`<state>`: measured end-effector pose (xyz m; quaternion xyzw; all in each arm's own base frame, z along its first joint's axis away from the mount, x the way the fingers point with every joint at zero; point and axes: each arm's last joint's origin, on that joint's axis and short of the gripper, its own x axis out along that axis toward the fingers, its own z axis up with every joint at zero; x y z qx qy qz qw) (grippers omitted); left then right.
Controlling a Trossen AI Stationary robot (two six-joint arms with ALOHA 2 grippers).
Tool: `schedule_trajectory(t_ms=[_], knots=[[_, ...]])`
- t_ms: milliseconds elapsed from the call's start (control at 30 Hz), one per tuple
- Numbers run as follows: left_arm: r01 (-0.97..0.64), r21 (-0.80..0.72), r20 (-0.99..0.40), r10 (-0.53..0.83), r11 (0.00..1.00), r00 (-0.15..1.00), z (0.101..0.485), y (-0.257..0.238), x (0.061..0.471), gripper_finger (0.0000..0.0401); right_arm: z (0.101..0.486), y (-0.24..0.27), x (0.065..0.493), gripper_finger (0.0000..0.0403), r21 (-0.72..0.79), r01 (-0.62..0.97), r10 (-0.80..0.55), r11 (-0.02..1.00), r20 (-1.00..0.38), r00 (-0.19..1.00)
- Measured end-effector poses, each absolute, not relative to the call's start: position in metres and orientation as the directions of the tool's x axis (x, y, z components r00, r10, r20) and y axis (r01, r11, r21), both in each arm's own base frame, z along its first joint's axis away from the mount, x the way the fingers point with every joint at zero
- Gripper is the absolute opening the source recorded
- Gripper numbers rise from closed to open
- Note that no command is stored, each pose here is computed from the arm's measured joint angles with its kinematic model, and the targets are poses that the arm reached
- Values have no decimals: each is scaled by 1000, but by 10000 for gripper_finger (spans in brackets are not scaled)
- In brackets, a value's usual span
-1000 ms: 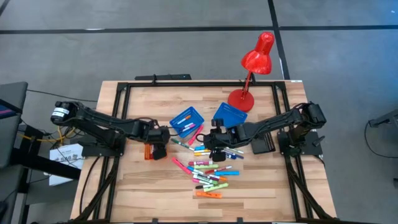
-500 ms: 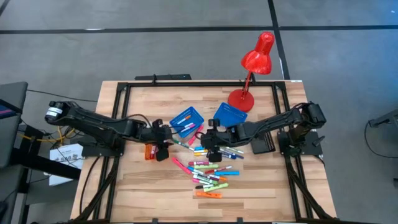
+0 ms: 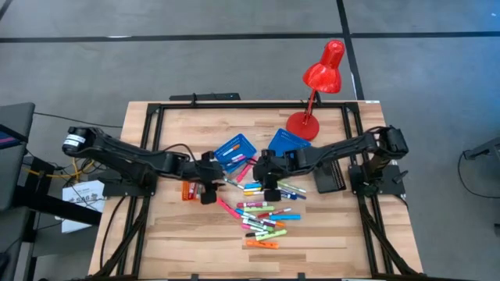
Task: Pick & Place Markers
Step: Put the large light blue highlighter pen into the right blue bin
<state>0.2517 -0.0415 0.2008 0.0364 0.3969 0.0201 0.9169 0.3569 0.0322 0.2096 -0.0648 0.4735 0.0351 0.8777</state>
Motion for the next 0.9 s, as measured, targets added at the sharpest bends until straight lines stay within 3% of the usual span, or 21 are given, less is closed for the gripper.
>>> schedule_trajectory(t_ms=[200,633,900], knots=[[71,-4,-728,-52,997,684,190,-47,263,163,181,25,343,123,-78,-116,-11,990,-869,495],[44,18,-708,-18,999,706,194,-46,263,163,167,22,345,121,1,-162,86,987,-851,518],[43,15,-694,-20,999,720,198,-45,262,163,126,22,355,121,-5,-198,80,980,-906,417]])
